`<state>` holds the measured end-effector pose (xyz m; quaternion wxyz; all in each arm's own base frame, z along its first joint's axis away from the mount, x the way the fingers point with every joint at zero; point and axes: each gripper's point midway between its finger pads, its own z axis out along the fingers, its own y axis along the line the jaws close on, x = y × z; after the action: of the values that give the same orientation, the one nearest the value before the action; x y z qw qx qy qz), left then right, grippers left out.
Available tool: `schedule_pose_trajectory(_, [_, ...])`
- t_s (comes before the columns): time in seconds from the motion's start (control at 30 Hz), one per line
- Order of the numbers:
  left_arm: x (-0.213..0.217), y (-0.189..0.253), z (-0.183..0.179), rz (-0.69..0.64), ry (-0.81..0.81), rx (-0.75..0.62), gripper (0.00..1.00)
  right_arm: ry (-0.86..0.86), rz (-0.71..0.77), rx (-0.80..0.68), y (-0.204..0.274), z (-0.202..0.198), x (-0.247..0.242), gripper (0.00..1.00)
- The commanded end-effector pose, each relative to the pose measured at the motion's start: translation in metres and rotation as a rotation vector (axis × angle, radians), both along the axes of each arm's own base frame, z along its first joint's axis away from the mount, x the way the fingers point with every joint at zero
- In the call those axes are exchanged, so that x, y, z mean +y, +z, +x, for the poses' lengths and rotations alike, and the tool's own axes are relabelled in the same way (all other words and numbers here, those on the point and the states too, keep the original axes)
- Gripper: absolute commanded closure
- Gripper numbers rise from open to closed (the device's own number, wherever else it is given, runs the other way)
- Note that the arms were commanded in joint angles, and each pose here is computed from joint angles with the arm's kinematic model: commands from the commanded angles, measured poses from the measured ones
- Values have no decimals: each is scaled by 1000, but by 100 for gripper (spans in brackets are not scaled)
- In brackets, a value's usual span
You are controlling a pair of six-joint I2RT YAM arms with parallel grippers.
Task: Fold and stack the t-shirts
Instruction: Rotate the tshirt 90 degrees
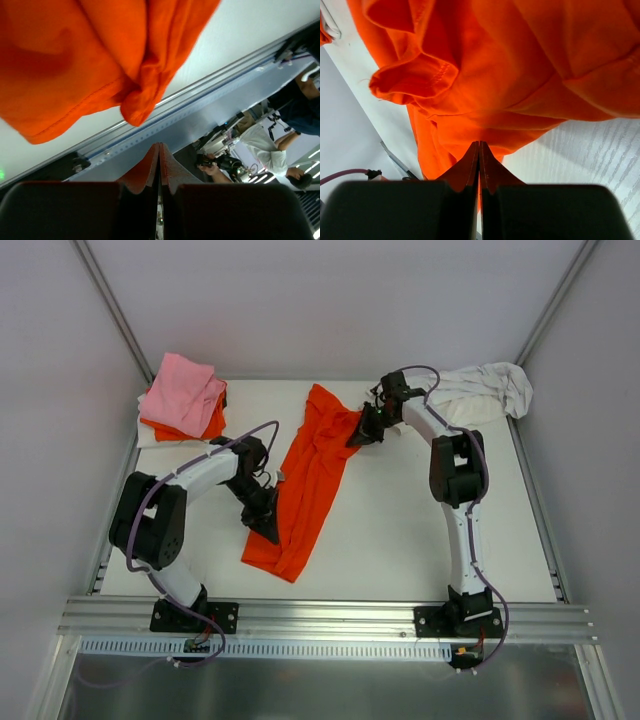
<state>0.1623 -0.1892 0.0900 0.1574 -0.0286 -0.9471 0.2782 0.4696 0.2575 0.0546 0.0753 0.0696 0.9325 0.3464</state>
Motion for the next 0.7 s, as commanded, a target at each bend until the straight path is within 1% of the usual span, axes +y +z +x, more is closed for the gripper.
schedule_pose_trajectory(0.0, [21,-7,-12,159,-12,68,100,-4,35,-4,8,0,5,100])
schedule_pose_trajectory(0.17, [38,-20,-6,321,-38,55,100,-7,27,-10,8,1,3,100])
schedule_pose_trajectory(0.37, [47,-34,6,438,-53,34,100,-16,19,-8,5,3,2,100])
schedule_pose_trajectory(0.53, [56,-49,6,536,-92,35,100,-24,11,-14,4,6,1,100])
schedule_pose_trajectory(0.67, [61,-56,6,586,-107,35,100,-33,8,-16,4,9,1,100])
